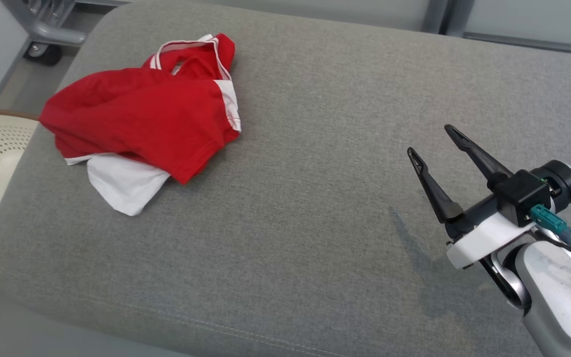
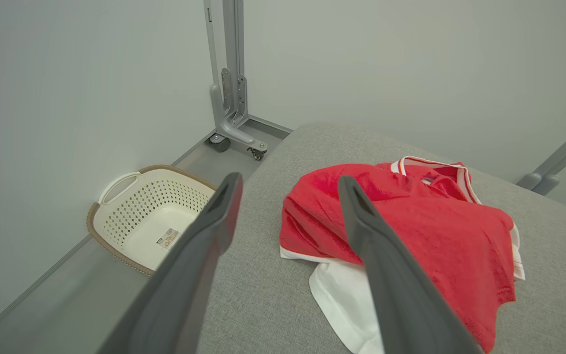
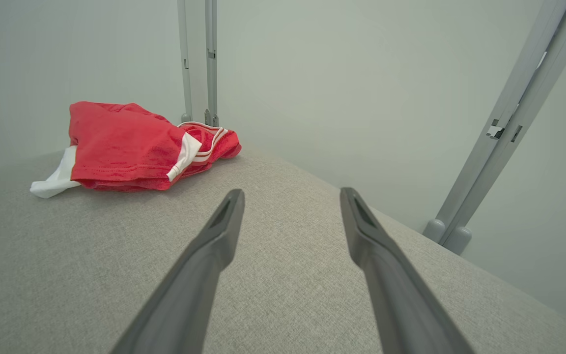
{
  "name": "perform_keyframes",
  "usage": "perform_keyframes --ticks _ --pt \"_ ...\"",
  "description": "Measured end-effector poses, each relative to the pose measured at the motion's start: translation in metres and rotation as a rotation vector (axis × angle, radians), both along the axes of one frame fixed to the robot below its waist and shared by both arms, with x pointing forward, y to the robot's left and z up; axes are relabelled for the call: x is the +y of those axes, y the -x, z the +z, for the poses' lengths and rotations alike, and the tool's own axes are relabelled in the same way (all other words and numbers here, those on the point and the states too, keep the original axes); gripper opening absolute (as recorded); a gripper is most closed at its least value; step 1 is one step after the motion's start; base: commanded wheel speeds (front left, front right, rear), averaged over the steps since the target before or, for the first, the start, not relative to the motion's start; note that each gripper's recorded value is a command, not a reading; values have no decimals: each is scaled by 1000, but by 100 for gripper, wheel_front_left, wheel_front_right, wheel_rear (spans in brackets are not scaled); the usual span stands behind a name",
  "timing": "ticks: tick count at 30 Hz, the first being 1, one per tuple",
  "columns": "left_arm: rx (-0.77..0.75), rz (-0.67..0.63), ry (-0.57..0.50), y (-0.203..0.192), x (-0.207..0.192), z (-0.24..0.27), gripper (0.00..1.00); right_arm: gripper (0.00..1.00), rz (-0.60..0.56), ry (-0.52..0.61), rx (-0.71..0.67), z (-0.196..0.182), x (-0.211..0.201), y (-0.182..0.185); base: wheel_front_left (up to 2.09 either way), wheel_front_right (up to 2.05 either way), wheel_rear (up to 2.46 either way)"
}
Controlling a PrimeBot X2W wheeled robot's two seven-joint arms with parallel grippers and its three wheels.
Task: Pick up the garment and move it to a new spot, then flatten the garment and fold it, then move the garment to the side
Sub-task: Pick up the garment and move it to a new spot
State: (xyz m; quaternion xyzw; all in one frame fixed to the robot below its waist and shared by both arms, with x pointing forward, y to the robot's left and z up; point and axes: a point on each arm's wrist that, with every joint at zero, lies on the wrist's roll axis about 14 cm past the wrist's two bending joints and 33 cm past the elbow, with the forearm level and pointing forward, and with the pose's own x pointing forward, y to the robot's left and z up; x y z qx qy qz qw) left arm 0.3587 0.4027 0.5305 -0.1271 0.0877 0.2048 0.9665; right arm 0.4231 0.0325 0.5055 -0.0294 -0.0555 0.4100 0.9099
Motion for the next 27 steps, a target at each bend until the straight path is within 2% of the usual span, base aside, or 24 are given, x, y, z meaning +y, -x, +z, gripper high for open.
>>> perform_keyframes --ticks 8,12,18,23,27 --pt "59 50 82 -45 19 -5 100 100 -68 20 18 -14 -27 -19 0 0 0" --pt "113 55 184 -79 14 -30 100 100 -129 44 21 -24 -52 -37 0 0 0" --pt "265 38 222 -109 0 -79 100 100 -191 67 23 -38 -78 -58 0 0 0" --pt "462 44 230 -107 -12 -140 100 100 -225 87 63 -59 -92 -64 0 0 0" --pt "575 43 180 -103 -15 -169 100 100 -249 110 86 -71 -104 -65 0 0 0"
